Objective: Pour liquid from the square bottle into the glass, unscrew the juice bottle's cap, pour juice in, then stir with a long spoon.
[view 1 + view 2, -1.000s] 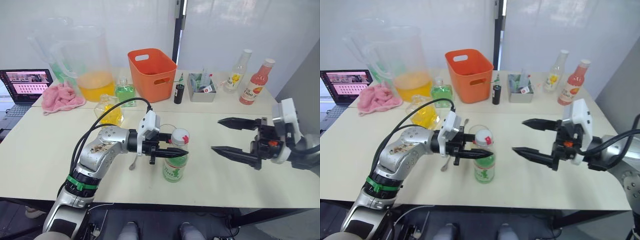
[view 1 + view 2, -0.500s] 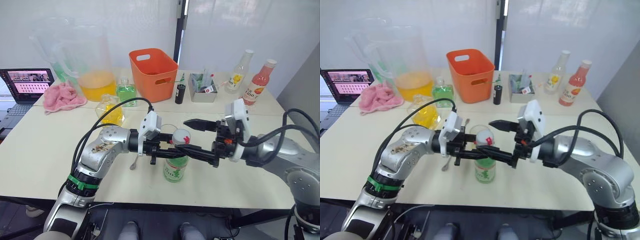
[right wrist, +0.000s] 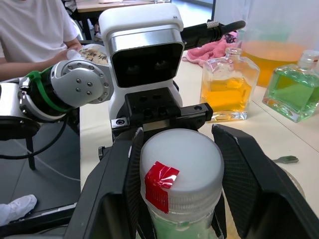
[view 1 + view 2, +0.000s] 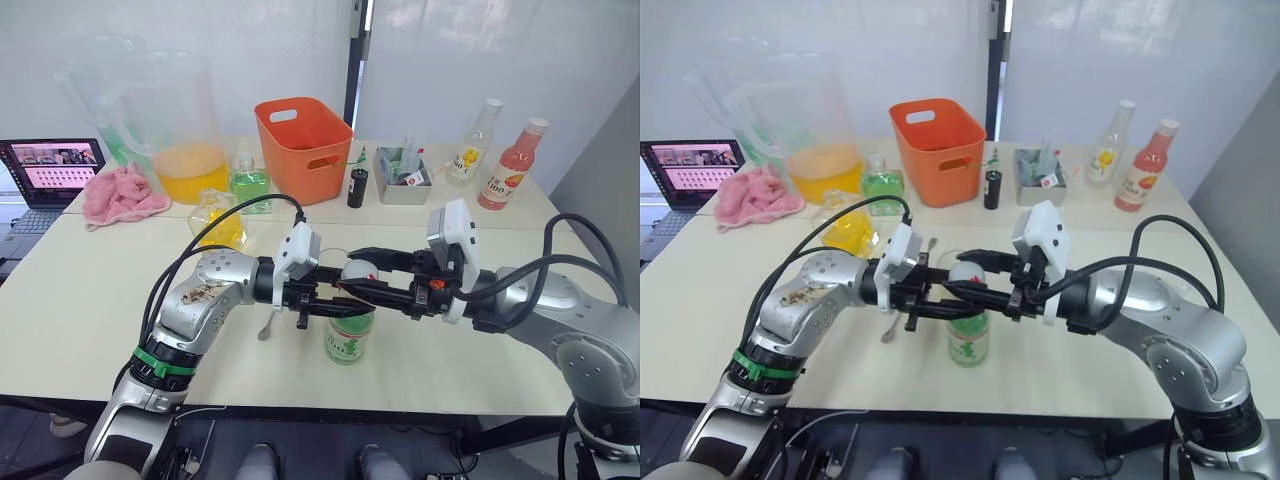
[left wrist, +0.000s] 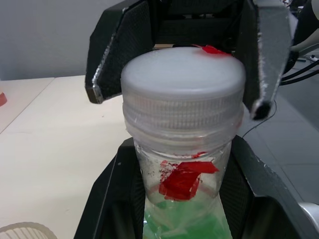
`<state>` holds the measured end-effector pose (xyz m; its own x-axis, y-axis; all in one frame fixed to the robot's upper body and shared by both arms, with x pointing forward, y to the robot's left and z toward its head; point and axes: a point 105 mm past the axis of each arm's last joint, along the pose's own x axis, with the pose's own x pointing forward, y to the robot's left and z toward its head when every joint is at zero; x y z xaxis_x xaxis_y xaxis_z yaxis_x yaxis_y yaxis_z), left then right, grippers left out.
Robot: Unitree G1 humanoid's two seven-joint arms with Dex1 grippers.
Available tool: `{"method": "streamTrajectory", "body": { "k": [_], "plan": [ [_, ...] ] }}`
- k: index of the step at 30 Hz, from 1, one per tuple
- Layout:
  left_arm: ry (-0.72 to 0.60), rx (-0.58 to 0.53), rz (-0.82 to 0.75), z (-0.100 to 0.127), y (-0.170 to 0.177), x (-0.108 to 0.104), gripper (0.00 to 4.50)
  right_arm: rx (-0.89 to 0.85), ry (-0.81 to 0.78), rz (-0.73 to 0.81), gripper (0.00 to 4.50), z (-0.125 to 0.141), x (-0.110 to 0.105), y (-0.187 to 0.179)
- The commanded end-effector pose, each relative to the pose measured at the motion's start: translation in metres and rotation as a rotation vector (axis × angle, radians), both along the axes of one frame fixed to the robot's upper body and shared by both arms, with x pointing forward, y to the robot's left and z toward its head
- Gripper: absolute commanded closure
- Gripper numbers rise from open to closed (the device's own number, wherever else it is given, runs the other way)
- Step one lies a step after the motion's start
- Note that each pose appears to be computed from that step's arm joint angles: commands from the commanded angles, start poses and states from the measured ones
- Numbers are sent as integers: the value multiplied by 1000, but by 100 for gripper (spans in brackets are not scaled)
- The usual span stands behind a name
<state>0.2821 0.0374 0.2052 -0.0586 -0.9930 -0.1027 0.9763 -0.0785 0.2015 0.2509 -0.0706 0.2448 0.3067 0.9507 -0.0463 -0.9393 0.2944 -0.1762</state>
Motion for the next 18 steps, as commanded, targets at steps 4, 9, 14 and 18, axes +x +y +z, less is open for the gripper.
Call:
{"method": "streamTrajectory", "body": {
  "k": [4, 9, 14, 18],
  "plan": [
    [-22, 19, 35, 11, 15, 3, 306, -43, -19, 224, 280, 8, -7, 6],
    [-30, 14, 52, 12, 17, 4, 306, -100, -42, 417, 280, 18, -7, 10],
    [-32, 4, 58, 13, 15, 3, 306, -191, -78, 591, 280, 25, -7, 5],
    [-27, 3, 57, 12, 13, 1, 306, -225, -123, 707, 280, 31, -1, 4]
  ]
}}
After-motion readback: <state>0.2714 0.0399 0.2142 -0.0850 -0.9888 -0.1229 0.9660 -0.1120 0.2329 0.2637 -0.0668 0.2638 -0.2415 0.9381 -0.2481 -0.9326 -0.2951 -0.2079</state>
